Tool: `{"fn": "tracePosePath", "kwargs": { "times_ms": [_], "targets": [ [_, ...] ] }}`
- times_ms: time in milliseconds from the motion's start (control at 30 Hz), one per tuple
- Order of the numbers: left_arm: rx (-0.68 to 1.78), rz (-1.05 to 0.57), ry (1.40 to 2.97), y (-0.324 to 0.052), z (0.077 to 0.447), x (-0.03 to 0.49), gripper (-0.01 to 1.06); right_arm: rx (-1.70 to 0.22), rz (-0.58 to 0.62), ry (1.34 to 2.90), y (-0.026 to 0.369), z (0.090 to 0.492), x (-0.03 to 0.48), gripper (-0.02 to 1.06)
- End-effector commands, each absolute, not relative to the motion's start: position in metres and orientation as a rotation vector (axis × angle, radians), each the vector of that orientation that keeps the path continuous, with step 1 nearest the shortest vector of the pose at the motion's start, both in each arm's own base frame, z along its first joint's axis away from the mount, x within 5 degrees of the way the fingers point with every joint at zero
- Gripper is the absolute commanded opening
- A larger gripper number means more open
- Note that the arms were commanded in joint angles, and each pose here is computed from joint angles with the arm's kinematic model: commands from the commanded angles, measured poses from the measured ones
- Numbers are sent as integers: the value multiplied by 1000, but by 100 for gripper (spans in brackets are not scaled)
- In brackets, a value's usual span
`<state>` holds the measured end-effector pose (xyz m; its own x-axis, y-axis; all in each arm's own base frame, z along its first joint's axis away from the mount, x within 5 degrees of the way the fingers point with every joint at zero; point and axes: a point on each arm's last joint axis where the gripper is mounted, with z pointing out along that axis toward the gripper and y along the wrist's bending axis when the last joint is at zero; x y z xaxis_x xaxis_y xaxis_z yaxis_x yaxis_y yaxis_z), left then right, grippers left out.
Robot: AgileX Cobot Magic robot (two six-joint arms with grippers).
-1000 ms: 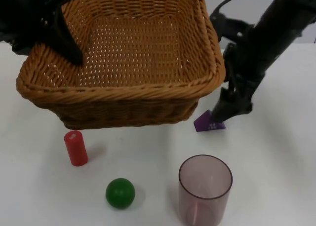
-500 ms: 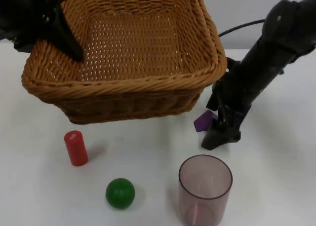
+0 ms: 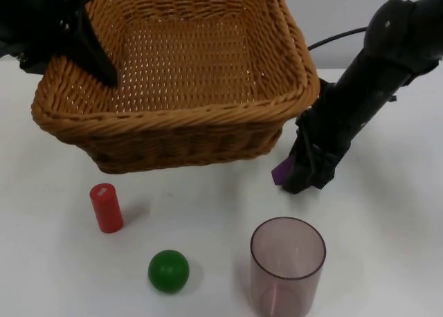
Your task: Pick up the basket with the left hand and place the triangular block into the basket with the right hand.
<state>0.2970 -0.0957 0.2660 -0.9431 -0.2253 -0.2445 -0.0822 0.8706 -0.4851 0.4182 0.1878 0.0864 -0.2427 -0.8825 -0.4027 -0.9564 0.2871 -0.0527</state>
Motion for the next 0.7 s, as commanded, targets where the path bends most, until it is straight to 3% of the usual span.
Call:
{"fn": "tracePosePath", "kwargs": {
  "times_ms": [0,33,67,133,167,300,367,400,533,667],
  "targets": [
    [-262,-740,2718,-99,272,296,0,-1657,293,2224,190,86,417,37],
    [-262,-740,2718,-99,272,296,0,-1643,288,2228,190,86,418,27],
    [-262,-740,2718,-99,272,296,0,-1643,288,2228,190,86,418,27],
    [-262,-740,2718,-99,272,296,0,-1618,285,2239,190,86,419,4],
    [-262,-740,2718,-99,272,296,0,-1599,282,2248,190,87,420,0],
    [-262,-740,2718,-99,272,296,0,-1489,304,2325,190,88,420,0],
    [-262,-740,2718,-99,272,296,0,-1198,334,2473,184,91,426,0],
    [-262,-740,2718,-99,272,296,0,-1198,334,2473,184,91,426,0],
    [-262,-740,2718,-99,272,296,0,-610,419,2718,151,90,438,0],
    [-257,-737,2720,-98,272,295,0,-463,448,2811,127,95,439,0]
  ]
}}
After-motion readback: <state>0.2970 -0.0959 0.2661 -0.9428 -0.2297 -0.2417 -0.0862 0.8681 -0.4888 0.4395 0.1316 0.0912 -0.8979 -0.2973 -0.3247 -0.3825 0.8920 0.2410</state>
